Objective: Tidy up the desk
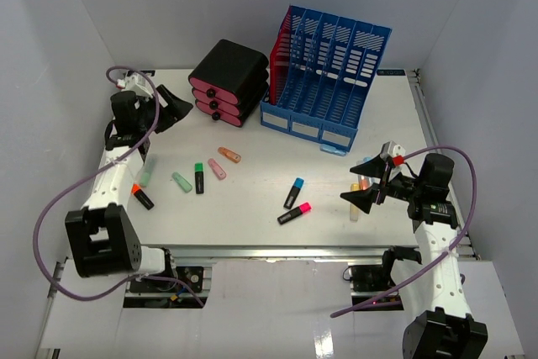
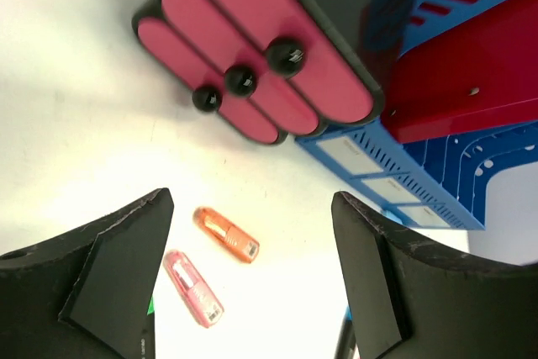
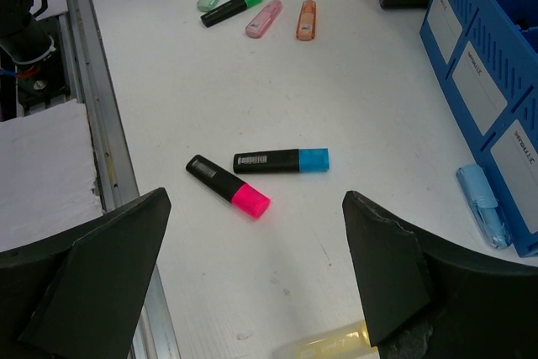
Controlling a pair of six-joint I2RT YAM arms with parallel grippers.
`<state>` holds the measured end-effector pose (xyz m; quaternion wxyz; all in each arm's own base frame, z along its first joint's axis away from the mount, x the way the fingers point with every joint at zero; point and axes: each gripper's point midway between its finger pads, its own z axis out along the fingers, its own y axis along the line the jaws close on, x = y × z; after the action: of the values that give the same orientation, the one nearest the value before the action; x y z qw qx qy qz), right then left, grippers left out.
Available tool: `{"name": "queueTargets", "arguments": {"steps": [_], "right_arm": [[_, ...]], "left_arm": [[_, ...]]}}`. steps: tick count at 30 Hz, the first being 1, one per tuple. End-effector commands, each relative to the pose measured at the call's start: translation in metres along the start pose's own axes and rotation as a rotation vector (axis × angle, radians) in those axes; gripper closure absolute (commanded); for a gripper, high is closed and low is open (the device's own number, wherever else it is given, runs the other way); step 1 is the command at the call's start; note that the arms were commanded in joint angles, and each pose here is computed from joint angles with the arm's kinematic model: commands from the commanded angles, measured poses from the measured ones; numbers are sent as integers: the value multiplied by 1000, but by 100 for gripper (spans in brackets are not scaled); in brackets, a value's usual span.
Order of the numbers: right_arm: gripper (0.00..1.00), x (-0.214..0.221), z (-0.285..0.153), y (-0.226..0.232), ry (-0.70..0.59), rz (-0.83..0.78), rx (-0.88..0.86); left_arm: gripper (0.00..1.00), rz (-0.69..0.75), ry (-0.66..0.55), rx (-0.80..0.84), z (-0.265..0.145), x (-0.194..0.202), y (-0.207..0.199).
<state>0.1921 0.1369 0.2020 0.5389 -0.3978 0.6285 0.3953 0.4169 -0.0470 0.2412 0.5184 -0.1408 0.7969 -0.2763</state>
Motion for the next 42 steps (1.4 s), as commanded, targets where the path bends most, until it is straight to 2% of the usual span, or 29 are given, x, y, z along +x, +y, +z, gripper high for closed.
{"name": "queueTargets", "arguments": {"steps": [1, 9, 17, 27, 42], "right_arm": [[10, -2, -2, -1, -3, -16, 6], [10, 0, -1, -3, 0, -3, 4], [10, 4, -1, -7, 7, 19, 10], [10, 7, -1, -11, 14, 33, 21], [10, 8, -2, -13, 12, 42, 26]], "left_arm": [[14, -66, 48, 178, 12, -3, -20], [21, -144, 146, 246, 65, 4, -8], [25, -208, 192, 334, 97, 6, -6], [26, -220, 223, 388, 111, 5, -9], [35, -255, 277, 405, 138, 19, -17]]}}
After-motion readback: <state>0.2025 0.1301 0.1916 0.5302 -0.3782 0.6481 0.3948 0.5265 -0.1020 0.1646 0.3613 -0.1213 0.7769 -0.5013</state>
